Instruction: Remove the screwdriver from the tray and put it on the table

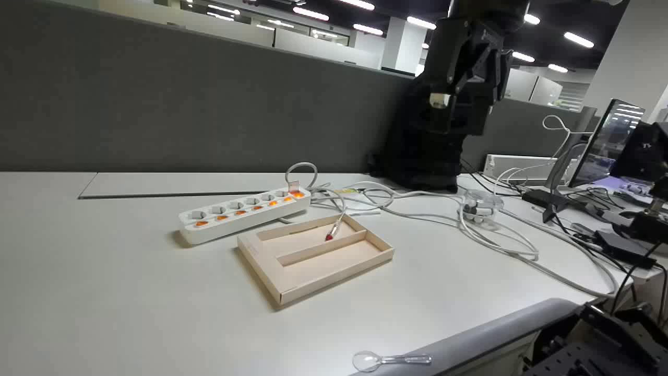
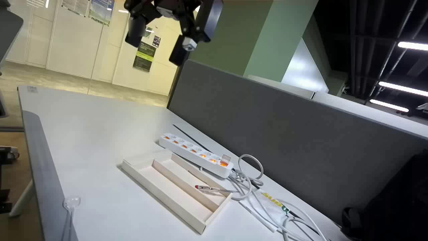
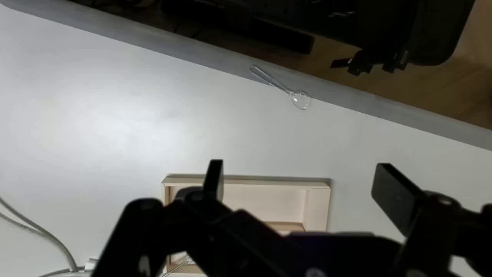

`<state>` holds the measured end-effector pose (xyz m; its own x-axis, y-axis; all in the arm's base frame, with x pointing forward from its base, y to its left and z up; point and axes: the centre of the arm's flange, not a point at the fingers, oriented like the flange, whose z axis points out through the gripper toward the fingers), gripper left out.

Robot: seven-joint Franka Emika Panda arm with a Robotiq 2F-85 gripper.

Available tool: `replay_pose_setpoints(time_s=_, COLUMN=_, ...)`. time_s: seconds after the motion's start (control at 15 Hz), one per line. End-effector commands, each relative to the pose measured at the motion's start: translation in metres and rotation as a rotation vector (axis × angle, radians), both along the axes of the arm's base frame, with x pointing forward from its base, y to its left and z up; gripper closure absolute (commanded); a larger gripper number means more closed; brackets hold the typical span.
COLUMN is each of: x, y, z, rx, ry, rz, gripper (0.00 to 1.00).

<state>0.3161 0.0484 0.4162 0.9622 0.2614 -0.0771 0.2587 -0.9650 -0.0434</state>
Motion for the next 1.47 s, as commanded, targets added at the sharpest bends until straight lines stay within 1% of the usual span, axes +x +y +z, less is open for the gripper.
replay_pose_setpoints(time_s=0.0, x=0.0, y=0.0, z=0.0, rx=0.0, ry=0.0, rz=0.0, gripper=0.0)
replay_pose_setpoints(time_s=0.6, x=0.0, y=0.0, z=0.0, rx=0.0, ry=0.0, rz=0.0, gripper=0.0)
replay_pose_setpoints(time_s=0.73, x=0.004, y=0.002, z=0.0, rx=-0.022, ry=-0.026, rz=-0.014, gripper=0.0)
replay_pose_setpoints(time_s=0.8, x=0.01, y=-0.002, z=-0.001, rx=-0.027, ry=-0.039, rz=-0.034, gripper=0.0)
replay_pose_setpoints(time_s=0.87, x=0.018, y=-0.009, z=-0.004, rx=-0.028, ry=-0.07, rz=-0.069, gripper=0.0)
replay_pose_setpoints(time_s=1.13, x=0.062, y=-0.052, z=-0.013, rx=-0.021, ry=-0.228, rz=-0.232, gripper=0.0)
replay_pose_setpoints(time_s=1.27, x=0.083, y=-0.073, z=-0.017, rx=0.005, ry=-0.275, rz=-0.325, gripper=0.0)
replay_pose_setpoints(time_s=1.4, x=0.101, y=-0.085, z=-0.025, rx=-0.009, ry=-0.299, rz=-0.414, gripper=0.0)
